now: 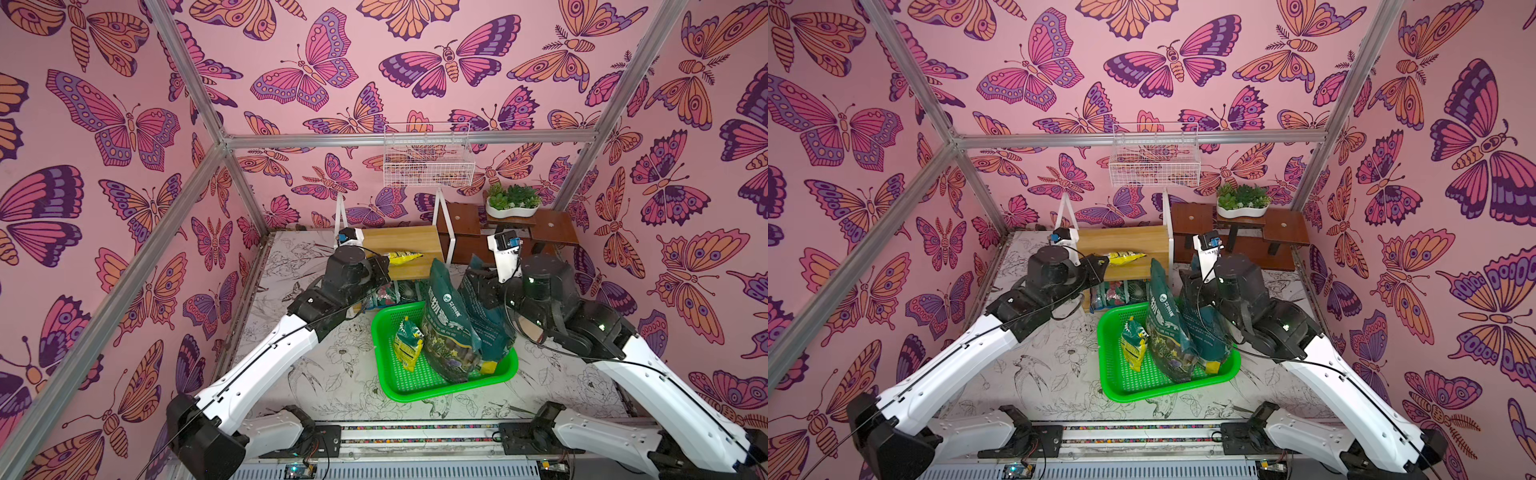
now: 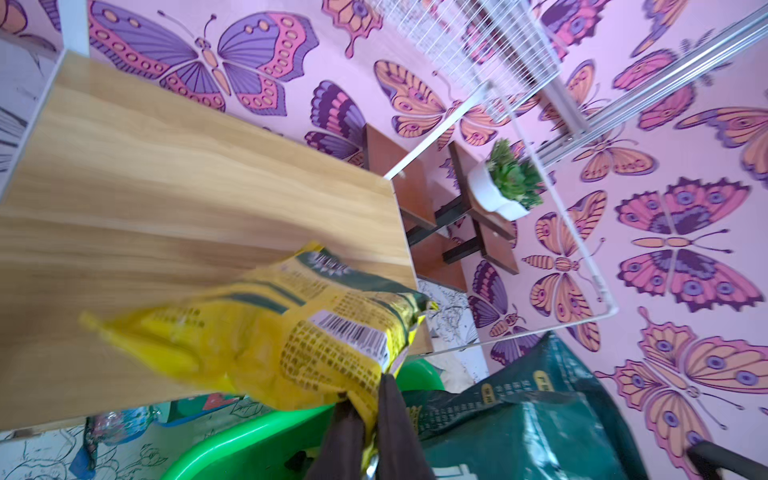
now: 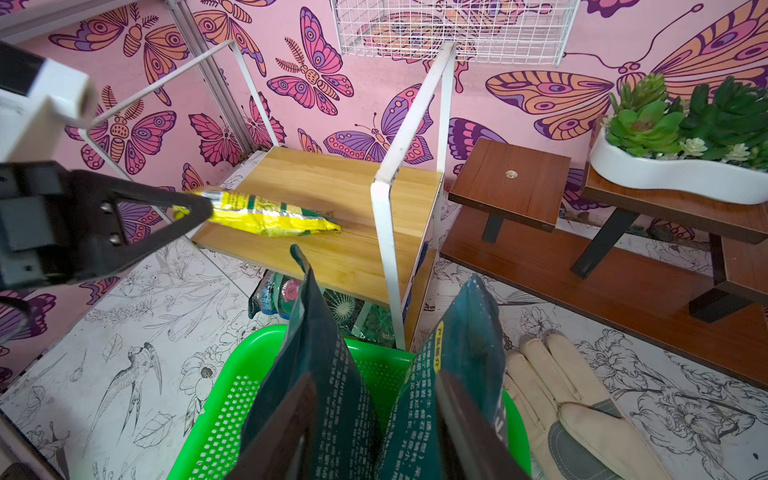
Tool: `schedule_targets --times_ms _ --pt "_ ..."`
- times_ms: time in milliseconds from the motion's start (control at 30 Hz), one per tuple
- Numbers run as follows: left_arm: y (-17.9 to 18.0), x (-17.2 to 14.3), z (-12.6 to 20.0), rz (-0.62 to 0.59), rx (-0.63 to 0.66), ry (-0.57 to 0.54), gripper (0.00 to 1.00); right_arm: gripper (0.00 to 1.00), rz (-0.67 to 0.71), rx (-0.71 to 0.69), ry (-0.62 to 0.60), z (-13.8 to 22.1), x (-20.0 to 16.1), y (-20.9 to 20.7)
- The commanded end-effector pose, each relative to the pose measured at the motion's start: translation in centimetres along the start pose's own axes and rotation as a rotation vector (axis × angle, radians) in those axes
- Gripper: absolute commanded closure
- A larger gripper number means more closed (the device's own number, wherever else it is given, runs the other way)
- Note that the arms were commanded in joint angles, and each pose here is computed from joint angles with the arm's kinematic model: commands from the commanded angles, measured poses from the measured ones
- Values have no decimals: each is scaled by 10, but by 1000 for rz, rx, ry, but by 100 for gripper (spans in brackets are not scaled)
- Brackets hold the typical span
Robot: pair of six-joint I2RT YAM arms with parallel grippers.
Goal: Take down the fertilizer bag from the shelf
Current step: Pick up the fertilizer bag from the shelf, then place the fertilizer bag in the storage box.
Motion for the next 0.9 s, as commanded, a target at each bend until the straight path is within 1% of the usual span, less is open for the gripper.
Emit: schedule_targets --times_ms 0,167,333,467,633,733,867 --pt "-21 17 22 -22 -102 -35 100 51 -3 -17 -19 0 2 -3" --pt "-28 20 50 -53 -136 -15 100 51 -6 -28 -27 1 3 -4" --pt "-28 19 85 -86 -147 7 100 51 -7 -28 -26 2 3 -5" --pt "-25 10 110 -136 -166 64 100 51 -9 -29 -25 2 3 -5" --pt "-14 -12 119 -221 -158 211 100 51 -12 -17 -24 2 5 -3" --pt "-5 -29 114 -248 -129 329 100 51 -18 -11 -23 2 6 -2" --pt "8 -47 102 -293 -58 468 100 51 -22 -9 -24 5 6 -2"
Point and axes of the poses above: each gripper's point midway between its finger pads, its own z axis back along the fingers, its own y axis along the line the jaws close on, x = y × z, the point moved 7 cm from there along z, back along the fingers, and after that the axes turned 2 degrees about z, right-handed, at the moved point
